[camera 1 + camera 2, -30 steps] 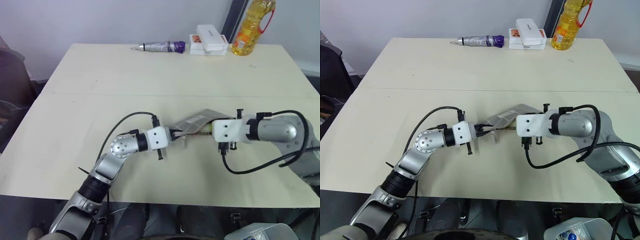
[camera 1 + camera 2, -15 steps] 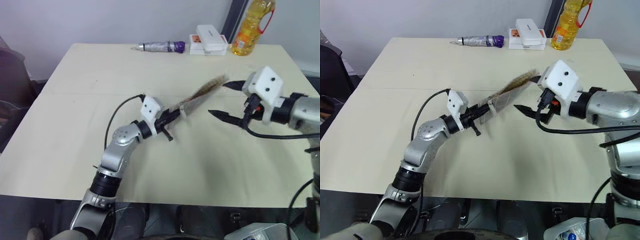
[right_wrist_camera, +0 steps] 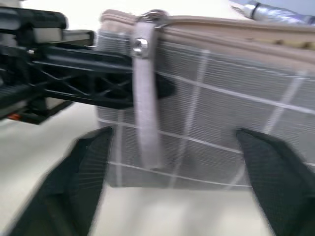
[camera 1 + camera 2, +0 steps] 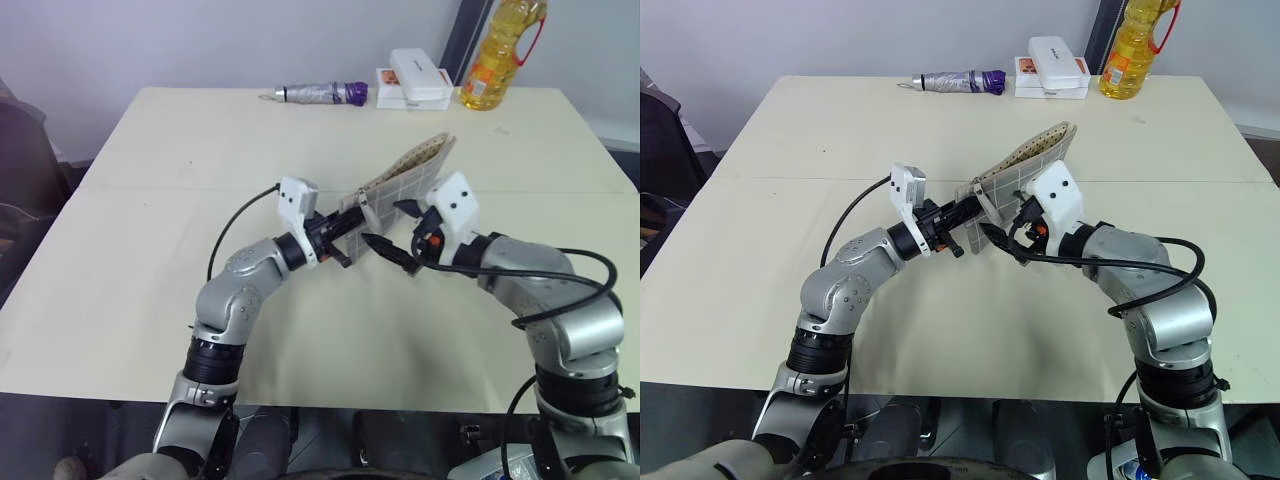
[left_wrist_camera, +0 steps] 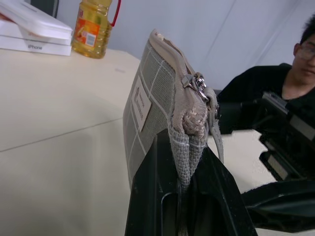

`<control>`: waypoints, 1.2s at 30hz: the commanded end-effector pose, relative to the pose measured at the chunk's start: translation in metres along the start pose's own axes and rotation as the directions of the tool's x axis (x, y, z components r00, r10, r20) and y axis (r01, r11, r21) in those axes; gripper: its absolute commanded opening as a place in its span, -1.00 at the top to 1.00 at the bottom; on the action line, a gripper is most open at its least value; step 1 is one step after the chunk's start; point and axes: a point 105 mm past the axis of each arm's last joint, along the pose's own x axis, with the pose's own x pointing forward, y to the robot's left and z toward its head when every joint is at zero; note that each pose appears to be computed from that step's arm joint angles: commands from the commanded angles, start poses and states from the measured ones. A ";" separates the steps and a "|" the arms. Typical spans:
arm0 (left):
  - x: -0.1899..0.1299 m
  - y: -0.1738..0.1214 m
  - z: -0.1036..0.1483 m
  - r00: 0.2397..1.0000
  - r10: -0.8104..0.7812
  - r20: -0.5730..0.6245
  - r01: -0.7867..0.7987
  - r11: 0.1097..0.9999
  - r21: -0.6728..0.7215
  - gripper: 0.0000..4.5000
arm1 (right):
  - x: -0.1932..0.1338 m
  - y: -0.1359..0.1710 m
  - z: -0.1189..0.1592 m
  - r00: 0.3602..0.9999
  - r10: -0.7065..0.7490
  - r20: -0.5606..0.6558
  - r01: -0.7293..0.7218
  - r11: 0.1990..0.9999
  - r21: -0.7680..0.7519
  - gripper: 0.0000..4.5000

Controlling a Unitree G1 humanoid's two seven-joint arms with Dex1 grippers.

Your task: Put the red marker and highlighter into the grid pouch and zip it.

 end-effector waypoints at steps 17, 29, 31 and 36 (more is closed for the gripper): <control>-0.023 0.011 -0.010 0.996 0.013 -0.085 0.013 0.954 0.300 1.00 | -0.066 -0.147 0.040 0.818 -0.575 0.031 0.567 0.795 -0.216 0.98; -0.043 0.000 -0.020 0.984 -0.059 -0.168 0.108 0.947 0.301 0.30 | -0.066 -0.106 0.009 0.947 -0.304 -0.101 0.274 0.933 -0.234 -0.08; -0.056 0.004 -0.018 0.980 -0.043 -0.194 0.101 0.949 0.299 -0.20 | -0.073 -0.091 0.004 0.966 -0.231 -0.119 0.197 0.949 -0.246 -0.59; -0.102 0.021 -0.010 0.964 0.046 -0.263 0.027 0.963 0.270 -0.83 | -0.098 -0.081 -0.018 0.967 -0.174 -0.186 0.135 0.969 -0.207 -1.00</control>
